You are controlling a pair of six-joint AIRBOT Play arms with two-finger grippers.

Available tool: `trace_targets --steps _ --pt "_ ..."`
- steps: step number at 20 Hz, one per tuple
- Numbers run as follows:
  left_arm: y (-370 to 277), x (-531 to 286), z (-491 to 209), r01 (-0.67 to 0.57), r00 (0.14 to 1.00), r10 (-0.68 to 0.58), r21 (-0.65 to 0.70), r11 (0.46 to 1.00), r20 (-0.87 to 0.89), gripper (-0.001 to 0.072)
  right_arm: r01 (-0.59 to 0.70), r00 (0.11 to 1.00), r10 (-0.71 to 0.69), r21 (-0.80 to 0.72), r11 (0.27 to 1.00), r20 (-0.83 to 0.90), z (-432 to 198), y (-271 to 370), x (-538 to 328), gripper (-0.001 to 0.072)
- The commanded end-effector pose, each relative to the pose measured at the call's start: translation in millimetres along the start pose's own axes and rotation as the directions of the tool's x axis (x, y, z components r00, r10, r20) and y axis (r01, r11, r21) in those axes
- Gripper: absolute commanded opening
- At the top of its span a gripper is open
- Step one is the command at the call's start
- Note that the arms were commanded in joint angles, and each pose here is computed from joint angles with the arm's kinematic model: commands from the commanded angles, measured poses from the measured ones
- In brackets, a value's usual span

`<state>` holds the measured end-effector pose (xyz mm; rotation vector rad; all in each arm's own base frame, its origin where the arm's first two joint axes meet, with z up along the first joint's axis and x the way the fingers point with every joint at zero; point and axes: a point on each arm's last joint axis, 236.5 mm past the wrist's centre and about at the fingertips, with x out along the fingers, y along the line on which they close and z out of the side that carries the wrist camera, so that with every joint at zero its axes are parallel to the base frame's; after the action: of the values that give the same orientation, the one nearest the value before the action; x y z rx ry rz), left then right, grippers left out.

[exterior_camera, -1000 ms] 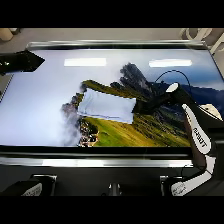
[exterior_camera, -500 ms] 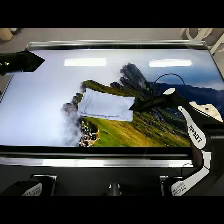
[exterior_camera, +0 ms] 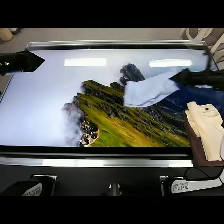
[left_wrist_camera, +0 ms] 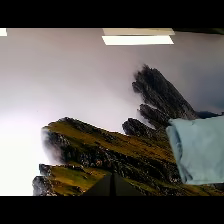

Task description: Fold the shirts.

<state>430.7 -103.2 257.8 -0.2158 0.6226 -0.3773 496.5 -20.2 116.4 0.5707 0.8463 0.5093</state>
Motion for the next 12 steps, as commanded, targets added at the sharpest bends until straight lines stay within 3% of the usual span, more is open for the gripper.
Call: trace_targets --steps 1,12 --pt "0.0 0.2 0.2 0.000 1.000 0.000 0.000 1.000 0.001 0.0026 0.099 0.987 -0.107 0.070 0.993 0.120 18.6 -26.1 -96.4 0.0021" --pt "0.0 0.2 0.3 0.000 1.000 0.000 0.001 1.000 0.001 0.0027 0.241 0.917 -0.303 0.243 0.939 0.259 -14.5 -72.4 -254.5 0.0021"
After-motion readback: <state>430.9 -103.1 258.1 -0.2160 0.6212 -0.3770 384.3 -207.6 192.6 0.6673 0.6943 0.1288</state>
